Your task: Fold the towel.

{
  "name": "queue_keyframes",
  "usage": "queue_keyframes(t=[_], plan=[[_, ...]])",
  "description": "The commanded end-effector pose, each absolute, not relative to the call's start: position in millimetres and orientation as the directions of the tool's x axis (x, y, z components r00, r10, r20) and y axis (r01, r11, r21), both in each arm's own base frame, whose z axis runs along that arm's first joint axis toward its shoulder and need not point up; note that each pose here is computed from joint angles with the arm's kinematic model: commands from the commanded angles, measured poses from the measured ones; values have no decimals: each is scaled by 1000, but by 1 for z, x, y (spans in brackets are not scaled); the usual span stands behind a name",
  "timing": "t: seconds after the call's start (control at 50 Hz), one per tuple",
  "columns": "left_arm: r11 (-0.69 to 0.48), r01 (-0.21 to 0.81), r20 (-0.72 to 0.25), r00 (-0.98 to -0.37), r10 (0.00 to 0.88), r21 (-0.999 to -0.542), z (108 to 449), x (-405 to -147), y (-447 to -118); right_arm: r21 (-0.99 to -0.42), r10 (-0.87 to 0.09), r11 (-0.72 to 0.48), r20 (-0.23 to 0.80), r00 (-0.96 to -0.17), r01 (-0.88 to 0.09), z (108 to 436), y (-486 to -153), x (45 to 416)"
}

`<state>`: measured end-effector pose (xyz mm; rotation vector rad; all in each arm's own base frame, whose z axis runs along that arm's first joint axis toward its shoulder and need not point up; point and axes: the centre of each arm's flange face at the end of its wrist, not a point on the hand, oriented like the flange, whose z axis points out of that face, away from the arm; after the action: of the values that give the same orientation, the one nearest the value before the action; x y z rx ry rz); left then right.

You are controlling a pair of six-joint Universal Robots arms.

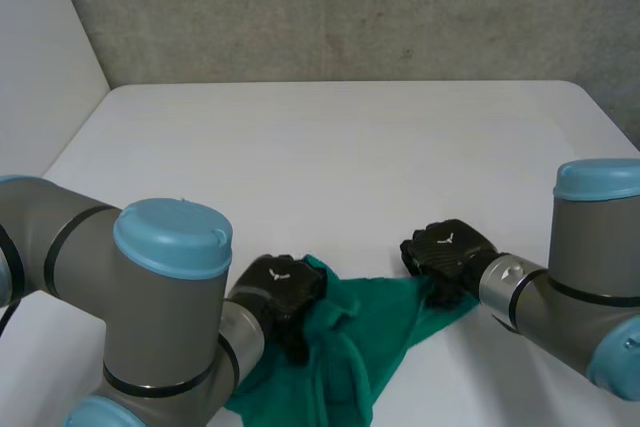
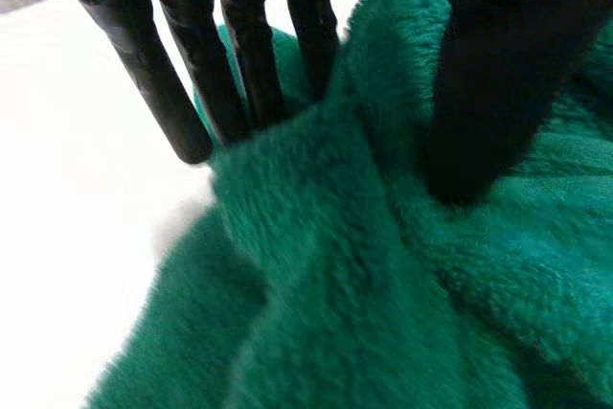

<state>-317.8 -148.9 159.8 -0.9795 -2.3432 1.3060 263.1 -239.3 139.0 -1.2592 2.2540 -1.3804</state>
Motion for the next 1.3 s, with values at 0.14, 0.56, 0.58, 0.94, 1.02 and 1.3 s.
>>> queue_keyframes(t=[0.14, 0.56, 0.58, 0.94, 1.02, 1.3], plan=[[72, 211, -138, -826, 546, -975, 240, -320, -220, -890, -597, 3, 364, -715, -455, 203, -298, 274], [-142, 78, -107, -972, 211, -987, 273, -248, -268, -965, -463, -163, 259, -848, -206, 286, -296, 271], [-107, 92, -114, -969, 221, -990, 261, -248, -265, -967, -475, -125, 256, -842, -224, 275, -297, 272], [426, 344, -199, -916, 350, -837, 151, -222, -197, -791, -671, 283, 241, -701, -543, 142, -277, 272], [453, 374, -212, -905, 368, -809, 165, -219, -185, -801, -670, 265, 247, -700, -537, 150, -276, 272], [24, 281, -236, -848, 475, -959, 248, -258, -200, -813, -664, 245, 257, -703, -529, 154, -272, 271]])
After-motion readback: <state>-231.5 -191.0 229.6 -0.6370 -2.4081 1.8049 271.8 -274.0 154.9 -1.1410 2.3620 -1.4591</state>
